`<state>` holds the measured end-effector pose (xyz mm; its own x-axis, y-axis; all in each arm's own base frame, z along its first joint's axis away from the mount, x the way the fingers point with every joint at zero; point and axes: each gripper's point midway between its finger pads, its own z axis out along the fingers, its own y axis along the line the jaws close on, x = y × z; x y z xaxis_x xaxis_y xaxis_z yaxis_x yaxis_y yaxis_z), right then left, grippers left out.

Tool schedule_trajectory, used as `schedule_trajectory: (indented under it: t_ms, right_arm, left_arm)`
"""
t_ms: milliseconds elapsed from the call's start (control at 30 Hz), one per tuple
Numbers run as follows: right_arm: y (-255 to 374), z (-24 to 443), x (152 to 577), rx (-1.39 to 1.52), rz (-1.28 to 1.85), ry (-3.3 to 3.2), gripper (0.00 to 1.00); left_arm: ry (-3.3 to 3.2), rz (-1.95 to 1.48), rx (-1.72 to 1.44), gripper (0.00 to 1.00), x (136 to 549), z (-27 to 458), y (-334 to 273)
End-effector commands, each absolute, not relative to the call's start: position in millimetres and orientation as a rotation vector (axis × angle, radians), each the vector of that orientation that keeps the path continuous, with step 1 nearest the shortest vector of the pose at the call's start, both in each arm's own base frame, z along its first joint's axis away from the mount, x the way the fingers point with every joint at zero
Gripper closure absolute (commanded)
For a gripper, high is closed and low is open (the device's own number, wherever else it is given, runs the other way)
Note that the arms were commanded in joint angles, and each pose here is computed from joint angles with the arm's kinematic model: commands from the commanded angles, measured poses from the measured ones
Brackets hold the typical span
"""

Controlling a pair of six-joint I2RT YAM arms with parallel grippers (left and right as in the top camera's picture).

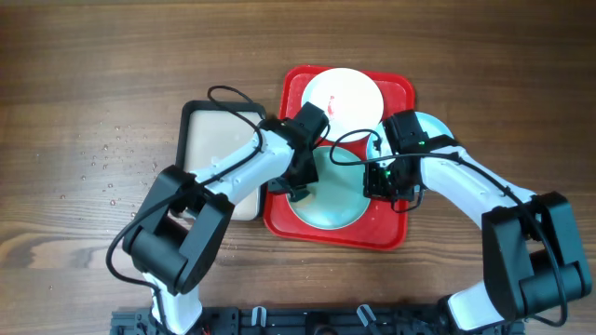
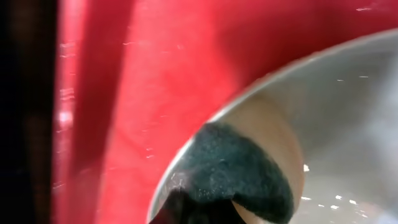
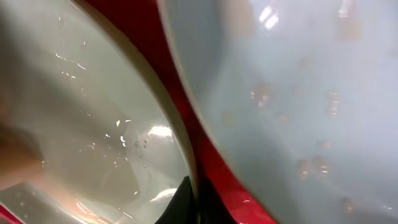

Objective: Clean dirty plates on tray and stack at the side
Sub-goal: 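Move the sponge back to the water tray with the left gripper, then lift the cleaned light-blue plate off the red tray with the right gripper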

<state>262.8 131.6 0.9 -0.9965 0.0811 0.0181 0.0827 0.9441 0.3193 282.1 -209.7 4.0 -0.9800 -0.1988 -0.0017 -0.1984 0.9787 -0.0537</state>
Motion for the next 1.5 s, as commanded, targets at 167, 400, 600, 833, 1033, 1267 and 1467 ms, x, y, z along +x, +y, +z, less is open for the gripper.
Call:
schedule_trajectory:
  t_ms: [167,400,600,833,1033,1267,1467]
  right_arm:
    - [117,-12,255,-0.081,-0.390,-3.091,0.96]
    - [119,-12,259,-0.078,-0.400,-3.107,0.96]
    - [132,1,278,-0.094,-0.516,-3.152,0.96]
    - [112,106,293,0.059,-0.070,-3.499,0.96]
    - [106,147,287,0.138,0.524,-3.702,0.96]
    - [114,179,277,0.300,1.014,-3.784,0.96]
    - [123,188,270,0.376,1.109,-3.813,0.96]
  left_arm:
    - [3.023,0.143,-0.459,0.96,288,38,-166]
    - [2.911,0.022,-0.534,0.96,278,132,-104]
    - [2.903,0.075,-0.551,0.96,286,137,-43]
    - [2.906,0.017,-0.522,0.93,284,79,-43]
    - [2.908,-0.055,-0.516,0.66,284,68,-51]
    - [2.852,-0.313,-0.476,0.60,280,99,-77]
    - [2.718,-0.418,-0.431,0.00,276,142,-81]
